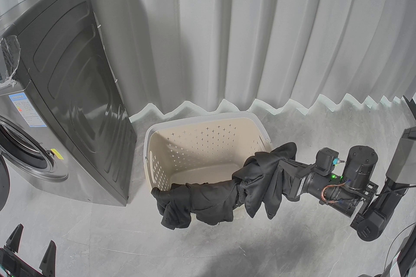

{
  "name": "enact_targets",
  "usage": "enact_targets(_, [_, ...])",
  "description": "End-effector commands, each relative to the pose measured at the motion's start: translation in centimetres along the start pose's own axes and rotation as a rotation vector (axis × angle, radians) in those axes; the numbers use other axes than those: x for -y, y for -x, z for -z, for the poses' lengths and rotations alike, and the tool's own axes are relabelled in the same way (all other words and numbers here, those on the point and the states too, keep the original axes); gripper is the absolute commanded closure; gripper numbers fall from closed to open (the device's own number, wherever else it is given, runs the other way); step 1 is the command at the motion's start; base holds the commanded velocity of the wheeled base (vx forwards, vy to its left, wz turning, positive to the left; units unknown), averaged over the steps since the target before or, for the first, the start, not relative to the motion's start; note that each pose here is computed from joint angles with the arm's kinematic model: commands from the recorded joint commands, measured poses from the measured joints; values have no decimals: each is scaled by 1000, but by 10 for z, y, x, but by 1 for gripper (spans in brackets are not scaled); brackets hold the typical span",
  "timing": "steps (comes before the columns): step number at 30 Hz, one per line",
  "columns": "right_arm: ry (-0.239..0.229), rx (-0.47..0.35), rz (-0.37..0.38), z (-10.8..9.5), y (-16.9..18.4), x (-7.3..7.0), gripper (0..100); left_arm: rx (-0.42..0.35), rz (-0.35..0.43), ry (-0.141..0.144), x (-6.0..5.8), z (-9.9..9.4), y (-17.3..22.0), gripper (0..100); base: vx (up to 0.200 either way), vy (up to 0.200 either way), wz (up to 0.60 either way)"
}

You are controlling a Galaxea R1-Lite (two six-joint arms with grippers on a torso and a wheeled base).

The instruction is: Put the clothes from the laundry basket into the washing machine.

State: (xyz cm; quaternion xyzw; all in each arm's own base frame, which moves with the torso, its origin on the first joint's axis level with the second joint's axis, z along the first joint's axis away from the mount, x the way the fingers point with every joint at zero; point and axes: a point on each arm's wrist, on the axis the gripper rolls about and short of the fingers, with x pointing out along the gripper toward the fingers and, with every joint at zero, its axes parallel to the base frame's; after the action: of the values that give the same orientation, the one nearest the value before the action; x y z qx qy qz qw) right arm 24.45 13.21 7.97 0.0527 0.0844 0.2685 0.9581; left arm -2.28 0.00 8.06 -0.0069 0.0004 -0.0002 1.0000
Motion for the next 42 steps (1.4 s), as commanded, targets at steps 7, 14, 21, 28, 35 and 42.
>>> enact_targets(7, [28,287,-32,-69,35,-19,100,-1,1,-2,0,5,0,0,0,0,0])
enact_targets(14, [44,380,-105,-90,50,-39,100,-1,1,0,0,5,0,0,0,0,0])
enact_targets(21, [79,434,-37,-101,60,-42,100,-1,1,2,0,5,0,0,0,0,0])
enact_targets(28, [81,416,42,-107,68,-41,100,-1,1,5,0,5,0,0,0,0,0])
enact_targets(35, [61,397,126,-112,77,-45,100,-1,1,9,0,5,0,0,-143,0,0])
enact_targets(42, [60,399,127,-112,78,-45,100,-1,3,6,0,5,0,0,-200,0,0])
